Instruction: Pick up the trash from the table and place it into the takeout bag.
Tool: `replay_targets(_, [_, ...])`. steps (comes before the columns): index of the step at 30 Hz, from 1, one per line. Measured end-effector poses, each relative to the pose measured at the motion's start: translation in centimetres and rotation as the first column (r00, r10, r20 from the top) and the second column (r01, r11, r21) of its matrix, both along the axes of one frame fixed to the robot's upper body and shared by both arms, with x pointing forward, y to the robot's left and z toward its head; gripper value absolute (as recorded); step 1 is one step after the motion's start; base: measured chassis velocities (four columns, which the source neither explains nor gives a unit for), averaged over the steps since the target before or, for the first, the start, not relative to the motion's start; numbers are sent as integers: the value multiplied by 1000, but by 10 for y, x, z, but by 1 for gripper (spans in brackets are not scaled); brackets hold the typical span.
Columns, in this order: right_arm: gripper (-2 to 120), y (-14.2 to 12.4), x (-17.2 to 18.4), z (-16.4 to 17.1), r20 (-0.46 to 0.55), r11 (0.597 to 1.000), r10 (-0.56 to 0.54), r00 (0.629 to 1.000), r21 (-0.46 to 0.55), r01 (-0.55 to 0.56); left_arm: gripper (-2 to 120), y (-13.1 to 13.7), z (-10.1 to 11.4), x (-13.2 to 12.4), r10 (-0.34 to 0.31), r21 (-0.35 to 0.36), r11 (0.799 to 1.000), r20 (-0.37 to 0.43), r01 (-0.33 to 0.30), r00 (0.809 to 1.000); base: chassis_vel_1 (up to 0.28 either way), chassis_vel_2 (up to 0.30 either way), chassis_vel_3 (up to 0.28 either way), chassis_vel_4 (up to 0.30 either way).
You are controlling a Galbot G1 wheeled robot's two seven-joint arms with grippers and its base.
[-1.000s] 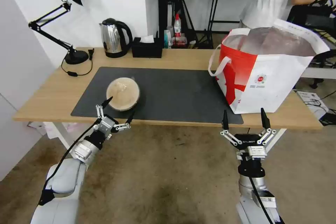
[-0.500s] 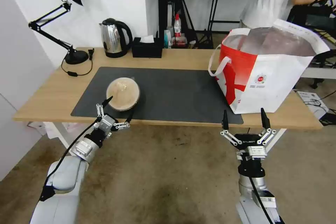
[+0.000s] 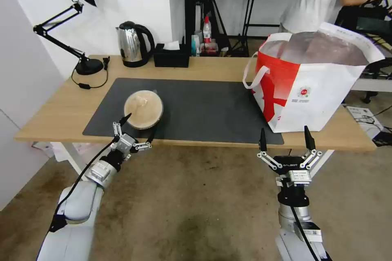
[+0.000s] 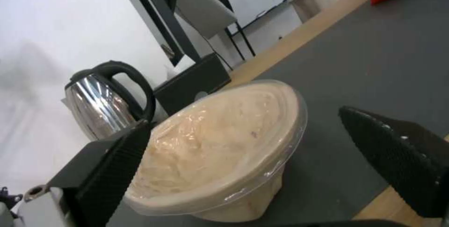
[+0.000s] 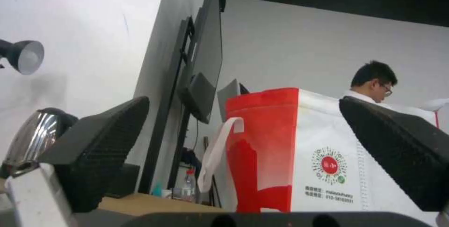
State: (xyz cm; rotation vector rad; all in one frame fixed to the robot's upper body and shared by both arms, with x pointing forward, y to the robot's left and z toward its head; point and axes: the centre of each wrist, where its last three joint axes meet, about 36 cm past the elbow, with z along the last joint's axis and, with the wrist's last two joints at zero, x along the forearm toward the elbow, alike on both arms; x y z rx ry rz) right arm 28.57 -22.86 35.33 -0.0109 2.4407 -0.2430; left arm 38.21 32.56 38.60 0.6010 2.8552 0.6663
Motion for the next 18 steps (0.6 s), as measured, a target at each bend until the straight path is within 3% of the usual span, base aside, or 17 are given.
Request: replay_targets(18, [100, 0, 0, 0, 0, 1000, 0, 1000, 0, 0, 100, 2, -8, 12, -2, 16, 1000, -21, 2, 1000, 0, 0, 0, 0])
